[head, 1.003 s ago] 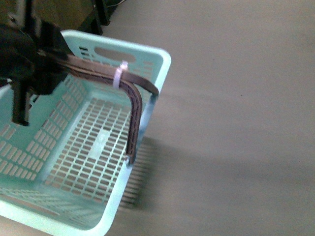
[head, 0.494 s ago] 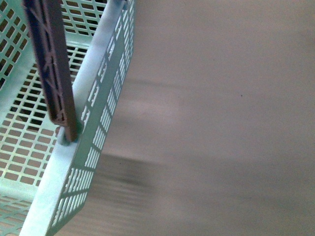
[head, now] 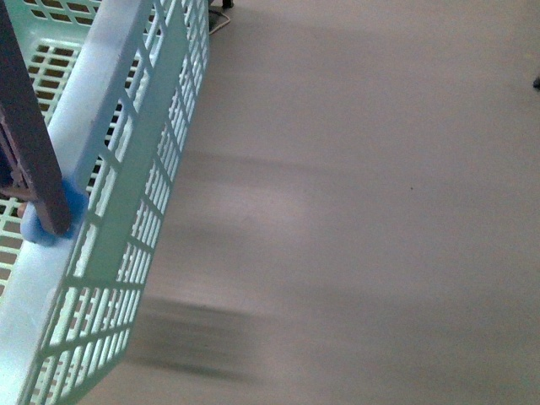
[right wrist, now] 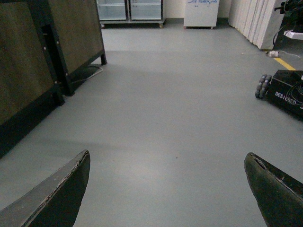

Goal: Pick mango and avocado into basket

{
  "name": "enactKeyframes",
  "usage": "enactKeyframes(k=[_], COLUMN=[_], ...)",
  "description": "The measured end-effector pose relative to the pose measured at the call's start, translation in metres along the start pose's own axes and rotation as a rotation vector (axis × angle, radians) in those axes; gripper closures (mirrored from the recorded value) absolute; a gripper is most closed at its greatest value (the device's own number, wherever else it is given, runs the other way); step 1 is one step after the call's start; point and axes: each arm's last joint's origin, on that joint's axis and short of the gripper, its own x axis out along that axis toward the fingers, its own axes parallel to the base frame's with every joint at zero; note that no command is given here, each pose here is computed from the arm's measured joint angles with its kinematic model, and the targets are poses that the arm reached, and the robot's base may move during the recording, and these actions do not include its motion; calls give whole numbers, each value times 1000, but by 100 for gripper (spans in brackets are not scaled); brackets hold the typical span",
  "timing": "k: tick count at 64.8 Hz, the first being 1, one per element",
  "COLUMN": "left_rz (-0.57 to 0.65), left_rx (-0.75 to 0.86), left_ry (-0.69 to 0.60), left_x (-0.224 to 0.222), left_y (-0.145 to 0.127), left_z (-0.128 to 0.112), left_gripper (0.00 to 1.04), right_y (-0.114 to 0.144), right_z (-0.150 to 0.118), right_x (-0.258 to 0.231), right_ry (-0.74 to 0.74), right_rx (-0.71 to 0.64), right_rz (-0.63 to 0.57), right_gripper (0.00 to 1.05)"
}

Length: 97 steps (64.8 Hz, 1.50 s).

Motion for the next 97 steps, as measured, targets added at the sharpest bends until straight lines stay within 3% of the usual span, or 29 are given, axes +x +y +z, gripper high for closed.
enactKeyframes(k=[97], left_rz=[0], left_rx=[-1], left_ry=[4], left_x=[0], left_y=[0], left_z=[0], left_gripper=[89], right_y=[0], right_z=[0], right_x=[0], right_ry=[0], right_rx=[0], right_rz=[0], right_gripper=[9])
